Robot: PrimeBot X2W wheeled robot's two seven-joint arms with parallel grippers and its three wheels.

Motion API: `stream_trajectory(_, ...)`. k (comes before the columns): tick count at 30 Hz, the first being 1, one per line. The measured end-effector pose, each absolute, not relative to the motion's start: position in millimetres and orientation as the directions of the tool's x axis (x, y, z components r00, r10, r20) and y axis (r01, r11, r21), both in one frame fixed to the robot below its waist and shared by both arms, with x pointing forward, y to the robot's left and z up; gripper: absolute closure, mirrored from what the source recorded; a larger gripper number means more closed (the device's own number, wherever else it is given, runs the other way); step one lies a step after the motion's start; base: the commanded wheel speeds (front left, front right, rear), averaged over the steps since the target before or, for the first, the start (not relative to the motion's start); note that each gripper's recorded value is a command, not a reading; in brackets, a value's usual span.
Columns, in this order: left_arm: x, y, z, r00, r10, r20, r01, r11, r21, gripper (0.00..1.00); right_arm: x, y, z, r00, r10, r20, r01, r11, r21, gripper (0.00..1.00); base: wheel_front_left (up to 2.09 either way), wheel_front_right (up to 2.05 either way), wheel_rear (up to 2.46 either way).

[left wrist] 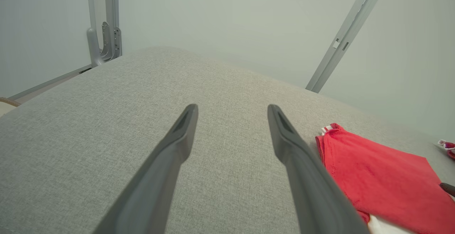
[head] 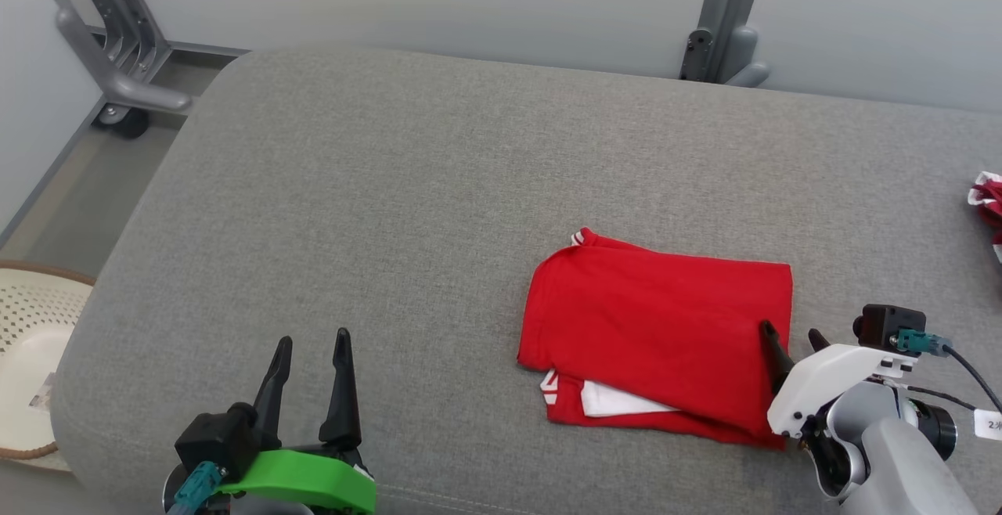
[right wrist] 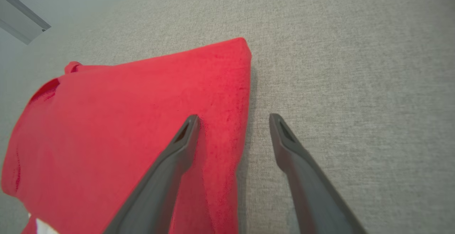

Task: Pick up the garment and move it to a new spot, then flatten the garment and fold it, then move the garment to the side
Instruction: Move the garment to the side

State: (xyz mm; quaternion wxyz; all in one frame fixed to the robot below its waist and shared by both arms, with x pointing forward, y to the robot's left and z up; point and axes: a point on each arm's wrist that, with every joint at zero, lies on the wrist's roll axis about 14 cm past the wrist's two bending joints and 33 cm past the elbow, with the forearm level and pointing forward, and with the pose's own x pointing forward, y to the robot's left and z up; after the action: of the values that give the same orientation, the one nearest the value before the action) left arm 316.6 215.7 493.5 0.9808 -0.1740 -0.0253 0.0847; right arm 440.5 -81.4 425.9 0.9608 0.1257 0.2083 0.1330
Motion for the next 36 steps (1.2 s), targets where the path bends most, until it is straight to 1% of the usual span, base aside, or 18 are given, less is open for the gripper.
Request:
stream_trajectory(7,312,223,487,0.979,0.202,-0.002,-0.19,0.921,-0.341,0.0,448,-68,403,0.807,0.351,-0.474,-0.204,0.92,0.335,0.0,0.0,0.0,0.0)
stream_trajectory(8,312,223,486,0.979,0.203,-0.005,-0.193,0.92,-0.34,0.0,448,-65,401,0.798,0.36,-0.483,-0.2,0.915,0.351,0.16,0.0,0.0,0.0)
stream_trajectory(9,312,224,486,0.979,0.205,-0.008,-0.195,0.92,-0.339,0.0,448,-62,400,0.789,0.37,-0.491,-0.201,0.91,0.362,0.51,0.0,0.0,0.0)
stream_trajectory(10,312,224,485,0.979,0.206,-0.01,-0.197,0.92,-0.339,0.0,448,-60,399,0.782,0.377,-0.496,-0.205,0.907,0.367,0.62,0.0,0.0,0.0)
stream_trajectory(12,313,224,485,0.979,0.205,-0.011,-0.196,0.92,-0.339,0.0,446,-57,397,0.769,0.391,-0.506,-0.207,0.901,0.381,1.0,0.0,0.0,0.0)
stream_trajectory(15,316,222,485,0.98,0.197,-0.01,-0.189,0.922,-0.339,0.0,446,-57,399,0.77,0.4,-0.498,-0.218,0.897,0.384,1.0,0.0,0.0,0.0)
stream_trajectory(22,326,211,488,0.988,0.157,0.0,-0.147,0.93,-0.337,0.0,453,-73,414,0.812,0.38,-0.443,-0.227,0.905,0.36,1.0,0.0,0.0,0.0)
stream_trajectory(31,363,168,497,0.999,0.01,0.034,0.002,0.944,-0.33,0.0,471,-141,442,0.893,0.253,-0.372,-0.144,0.944,0.295,1.0,0.0,0.0,0.0)
stream_trajectory(36,388,133,500,0.994,-0.1,0.051,0.111,0.939,-0.327,0.0,470,-189,452,0.924,0.153,-0.35,-0.057,0.961,0.271,1.0,0.0,0.0,0.0)
